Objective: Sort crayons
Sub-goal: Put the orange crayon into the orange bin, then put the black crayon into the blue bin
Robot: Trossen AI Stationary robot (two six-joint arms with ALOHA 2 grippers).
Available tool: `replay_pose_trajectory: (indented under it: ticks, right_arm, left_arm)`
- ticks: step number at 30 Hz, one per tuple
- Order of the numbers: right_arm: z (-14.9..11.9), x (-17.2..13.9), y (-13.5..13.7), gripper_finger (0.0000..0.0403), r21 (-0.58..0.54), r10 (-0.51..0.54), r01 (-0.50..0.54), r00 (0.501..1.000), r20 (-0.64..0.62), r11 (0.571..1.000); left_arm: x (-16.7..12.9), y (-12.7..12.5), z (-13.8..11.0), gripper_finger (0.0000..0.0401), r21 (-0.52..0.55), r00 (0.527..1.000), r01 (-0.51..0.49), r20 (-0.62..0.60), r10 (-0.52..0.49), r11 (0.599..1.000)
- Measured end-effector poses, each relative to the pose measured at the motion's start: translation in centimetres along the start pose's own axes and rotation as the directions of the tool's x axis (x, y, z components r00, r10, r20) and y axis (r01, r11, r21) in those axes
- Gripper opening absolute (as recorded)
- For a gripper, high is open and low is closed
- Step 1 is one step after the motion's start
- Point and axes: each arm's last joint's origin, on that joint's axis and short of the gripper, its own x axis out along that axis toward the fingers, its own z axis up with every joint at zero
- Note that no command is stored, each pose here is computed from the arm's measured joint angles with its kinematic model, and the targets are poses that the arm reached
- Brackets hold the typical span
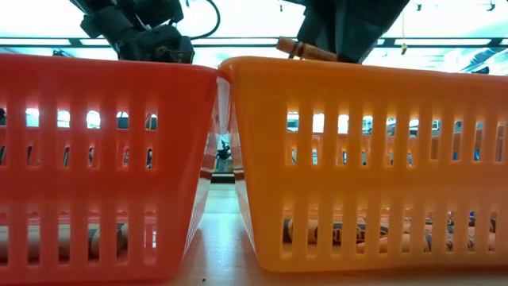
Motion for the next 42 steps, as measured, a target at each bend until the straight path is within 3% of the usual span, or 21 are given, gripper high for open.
replay_pose_trajectory:
  ticks: [9, 12, 21, 27, 33, 42]
  right_arm:
    - [0.0, 0.4, 1.3, 0.0039, -0.009, 0.059, -0.059, 0.998, 0.01, 0.998]
    - [-0.1, 0.6, 1.7, 0.0039, -0.005, 0.069, -0.069, 0.998, 0.002, 0.998]
    - [-0.4, 0.6, 1.7, 0.0039, 0.09, 0.078, -0.075, 0.997, -0.029, 0.993]
    - [-0.2, 0.1, 0.5, 0.0043, 0.192, 0.084, -0.077, 0.996, -0.026, 0.978]
    - [-0.4, -0.3, -0.7, 0.0063, 0.276, 0.021, -0.005, 0.998, -0.055, 0.961]
    - [-0.6, -0.4, -0.9, 0.0067, 0.356, 0.035, -0.004, 0.996, -0.08, 0.935]
  left_arm:
    - [-0.1, 0.5, 1.0, 0.013, -0.031, 0.967, -0.199, 0.157, 0.202, 0.979]
    - [-0.2, 0.7, 1.5, 0.013, -0.06, 0.957, -0.199, 0.202, 0.207, 0.978]
    - [-0.4, 0.1, 2.7, 0.013, -0.257, 0.941, -0.042, 0.314, 0.124, 0.965]
    - [-0.3, -0.4, 2.1, 0.013, -0.256, 0.955, -0.043, 0.272, 0.115, 0.966]
    - [-0.3, -1.2, 1.7, 0.013, -0.252, 0.961, -0.021, 0.261, 0.088, 0.968]
    - [-0.6, -3.6, 1.9, 0.013, -0.296, 0.944, 0.221, 0.304, -0.128, 0.929]
